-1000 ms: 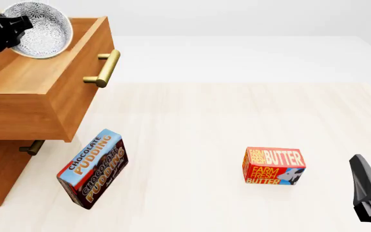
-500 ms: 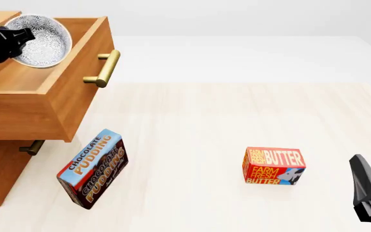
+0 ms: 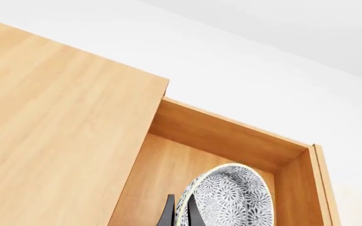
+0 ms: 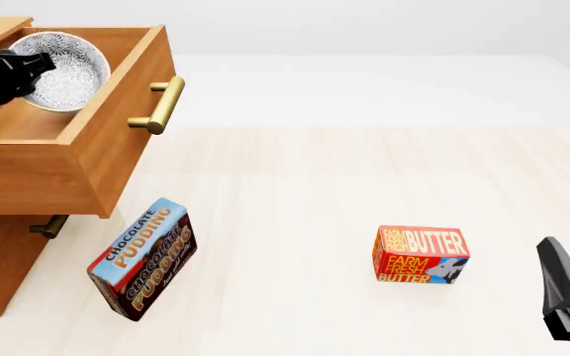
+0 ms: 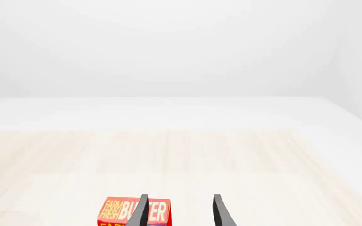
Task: Put the bowl in the top drawer of the cabinet.
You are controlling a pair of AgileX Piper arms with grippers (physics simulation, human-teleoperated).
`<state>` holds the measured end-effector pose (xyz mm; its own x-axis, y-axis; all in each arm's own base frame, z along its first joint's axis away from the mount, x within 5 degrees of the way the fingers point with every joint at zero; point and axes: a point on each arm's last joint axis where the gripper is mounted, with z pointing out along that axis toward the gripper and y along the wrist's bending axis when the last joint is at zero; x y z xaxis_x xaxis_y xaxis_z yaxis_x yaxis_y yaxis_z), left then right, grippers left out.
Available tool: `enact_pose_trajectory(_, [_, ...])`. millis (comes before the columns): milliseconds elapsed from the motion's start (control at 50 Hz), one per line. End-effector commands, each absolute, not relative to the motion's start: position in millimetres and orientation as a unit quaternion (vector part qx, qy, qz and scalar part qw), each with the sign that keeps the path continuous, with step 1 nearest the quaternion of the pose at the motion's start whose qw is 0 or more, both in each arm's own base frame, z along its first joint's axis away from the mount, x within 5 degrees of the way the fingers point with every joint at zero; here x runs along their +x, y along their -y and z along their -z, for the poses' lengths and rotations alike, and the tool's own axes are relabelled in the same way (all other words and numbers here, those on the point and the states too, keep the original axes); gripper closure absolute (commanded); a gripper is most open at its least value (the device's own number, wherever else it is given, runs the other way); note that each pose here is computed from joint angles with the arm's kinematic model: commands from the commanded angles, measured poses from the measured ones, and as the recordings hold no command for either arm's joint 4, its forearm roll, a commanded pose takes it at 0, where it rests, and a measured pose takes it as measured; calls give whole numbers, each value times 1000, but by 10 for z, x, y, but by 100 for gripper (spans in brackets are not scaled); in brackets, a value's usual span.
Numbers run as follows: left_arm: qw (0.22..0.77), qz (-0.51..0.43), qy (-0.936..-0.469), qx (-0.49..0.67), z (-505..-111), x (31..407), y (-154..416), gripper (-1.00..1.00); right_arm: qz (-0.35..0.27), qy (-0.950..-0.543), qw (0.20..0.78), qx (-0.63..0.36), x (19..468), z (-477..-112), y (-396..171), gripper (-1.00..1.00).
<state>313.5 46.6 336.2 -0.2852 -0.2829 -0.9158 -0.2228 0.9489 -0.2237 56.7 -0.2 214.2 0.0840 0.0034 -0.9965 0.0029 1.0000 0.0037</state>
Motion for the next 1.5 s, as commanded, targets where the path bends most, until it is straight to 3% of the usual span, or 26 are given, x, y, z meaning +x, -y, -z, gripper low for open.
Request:
enact_pose_trajectory(20, [573, 28, -801, -168, -3334, 3156, -505, 100, 0, -677, 736, 2, 567, -2142, 2, -100])
enact_pose_trajectory(120, [572, 31, -802, -168, -3329, 3164, -486, 100, 0, -677, 736, 2, 567, -2142, 2, -100])
enact_pose_trajectory(140, [572, 31, -802, -168, -3330, 3165, -483, -100, 0, -677, 736, 2, 567, -2142, 2, -100])
enact_pose_trajectory(760, [583, 31, -797, -156, -3431, 3103, -441, -100, 0, -677, 736, 2, 567, -2143, 2, -100])
enact_pose_trajectory(1500, [610, 37, -781, -130, -3794, 2582, -271, -100, 0, -677, 736, 2, 567, -2142, 2, -100])
